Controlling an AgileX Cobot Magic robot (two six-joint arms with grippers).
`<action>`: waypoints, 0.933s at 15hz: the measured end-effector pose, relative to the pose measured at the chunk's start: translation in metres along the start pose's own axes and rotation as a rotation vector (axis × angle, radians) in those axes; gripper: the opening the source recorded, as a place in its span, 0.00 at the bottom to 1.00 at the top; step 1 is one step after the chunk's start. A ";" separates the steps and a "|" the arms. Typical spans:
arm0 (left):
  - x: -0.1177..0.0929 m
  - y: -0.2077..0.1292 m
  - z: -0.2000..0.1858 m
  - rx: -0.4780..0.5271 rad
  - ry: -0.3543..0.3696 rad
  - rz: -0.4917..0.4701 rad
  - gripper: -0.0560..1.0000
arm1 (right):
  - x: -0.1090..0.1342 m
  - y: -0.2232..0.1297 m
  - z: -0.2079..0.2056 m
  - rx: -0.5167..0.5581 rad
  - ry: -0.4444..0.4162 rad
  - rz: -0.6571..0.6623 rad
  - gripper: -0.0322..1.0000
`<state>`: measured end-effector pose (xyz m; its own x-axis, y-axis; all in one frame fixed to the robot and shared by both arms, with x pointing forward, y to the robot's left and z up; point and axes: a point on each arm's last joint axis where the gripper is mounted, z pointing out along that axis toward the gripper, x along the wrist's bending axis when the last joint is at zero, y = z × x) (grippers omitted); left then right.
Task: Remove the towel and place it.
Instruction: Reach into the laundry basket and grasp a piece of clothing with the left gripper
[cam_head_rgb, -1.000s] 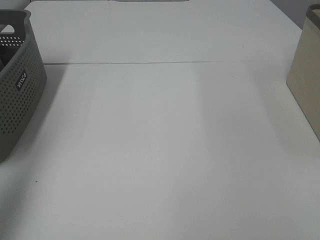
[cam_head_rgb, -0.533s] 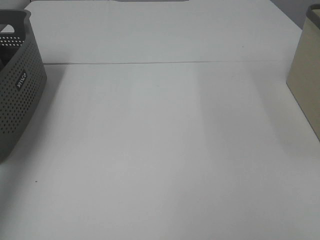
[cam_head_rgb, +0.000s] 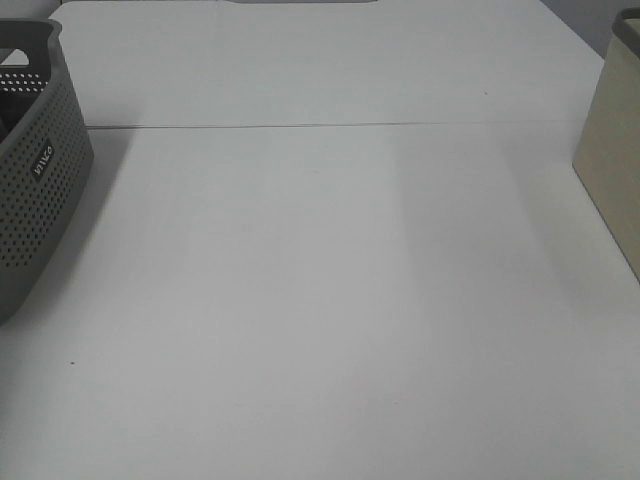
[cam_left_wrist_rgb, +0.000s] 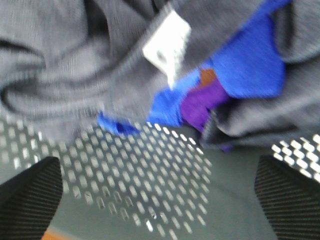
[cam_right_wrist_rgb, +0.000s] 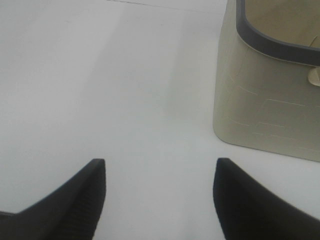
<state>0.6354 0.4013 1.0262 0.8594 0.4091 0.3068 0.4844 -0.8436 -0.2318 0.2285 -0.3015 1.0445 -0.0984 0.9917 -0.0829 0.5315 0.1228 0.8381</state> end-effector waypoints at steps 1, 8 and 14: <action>0.003 0.006 0.013 -0.008 0.012 0.022 0.99 | 0.000 0.000 0.000 0.000 0.000 0.000 0.63; 0.005 0.036 0.046 -0.039 0.037 0.132 0.98 | 0.000 0.000 0.000 0.000 0.000 0.000 0.63; 0.003 0.037 0.045 -0.037 0.018 0.137 0.75 | 0.000 0.000 0.000 0.000 0.000 0.000 0.63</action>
<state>0.6635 0.3871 0.9767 0.9138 0.2835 0.2910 0.3562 -0.9035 -0.2384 0.2285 -0.3015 1.0445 -0.0984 0.9917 -0.0829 0.5315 0.1228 0.8381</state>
